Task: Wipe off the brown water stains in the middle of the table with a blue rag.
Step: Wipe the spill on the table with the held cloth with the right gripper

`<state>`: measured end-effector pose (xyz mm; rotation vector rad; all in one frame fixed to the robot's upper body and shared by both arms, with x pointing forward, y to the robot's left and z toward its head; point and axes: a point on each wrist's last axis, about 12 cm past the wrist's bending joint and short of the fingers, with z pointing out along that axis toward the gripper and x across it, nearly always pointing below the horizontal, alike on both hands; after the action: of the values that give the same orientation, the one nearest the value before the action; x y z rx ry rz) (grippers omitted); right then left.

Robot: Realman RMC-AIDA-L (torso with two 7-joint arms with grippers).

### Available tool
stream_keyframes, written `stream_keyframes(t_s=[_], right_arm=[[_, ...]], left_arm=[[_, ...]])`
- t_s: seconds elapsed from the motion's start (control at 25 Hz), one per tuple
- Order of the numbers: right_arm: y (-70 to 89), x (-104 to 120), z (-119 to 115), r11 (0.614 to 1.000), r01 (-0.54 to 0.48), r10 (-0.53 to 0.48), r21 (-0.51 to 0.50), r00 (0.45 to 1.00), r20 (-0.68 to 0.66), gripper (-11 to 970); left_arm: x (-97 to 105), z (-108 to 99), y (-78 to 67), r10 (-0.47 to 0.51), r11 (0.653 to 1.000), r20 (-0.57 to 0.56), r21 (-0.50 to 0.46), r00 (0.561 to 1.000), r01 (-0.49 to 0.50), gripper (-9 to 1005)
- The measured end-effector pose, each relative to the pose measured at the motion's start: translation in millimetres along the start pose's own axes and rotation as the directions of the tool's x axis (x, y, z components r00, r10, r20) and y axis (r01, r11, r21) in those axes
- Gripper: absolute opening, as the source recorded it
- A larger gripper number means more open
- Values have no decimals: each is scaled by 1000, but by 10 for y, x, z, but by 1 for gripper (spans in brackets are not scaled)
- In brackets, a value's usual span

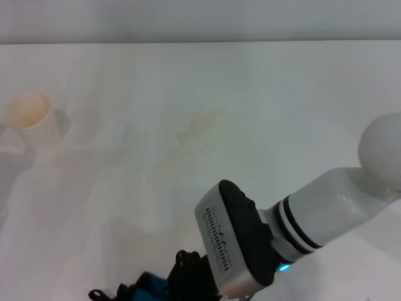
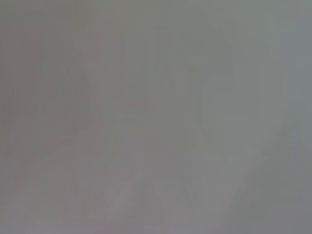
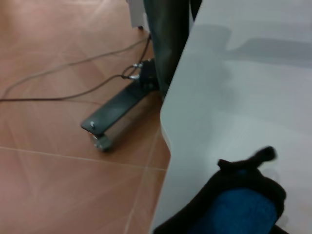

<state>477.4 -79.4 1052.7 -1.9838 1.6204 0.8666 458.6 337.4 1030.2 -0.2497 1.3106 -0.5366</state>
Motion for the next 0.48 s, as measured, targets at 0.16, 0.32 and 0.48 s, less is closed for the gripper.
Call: stream_keyframes(t_s=[0.16, 0.32, 0.48], right_arm=[[-19, 16, 76, 998, 25, -25, 57, 1000, 6, 70], [-47, 27, 132, 992, 49, -52, 116, 998, 22, 70], [-87, 19, 160, 981, 80, -85, 177, 996, 24, 71]], left_arm=[[0, 0, 0, 0, 1000, 0, 0, 1000, 0, 888], [0, 0, 0, 0, 1000, 0, 0, 1000, 0, 888], [1, 0, 0, 0, 1000, -1, 0, 1000, 0, 888]])
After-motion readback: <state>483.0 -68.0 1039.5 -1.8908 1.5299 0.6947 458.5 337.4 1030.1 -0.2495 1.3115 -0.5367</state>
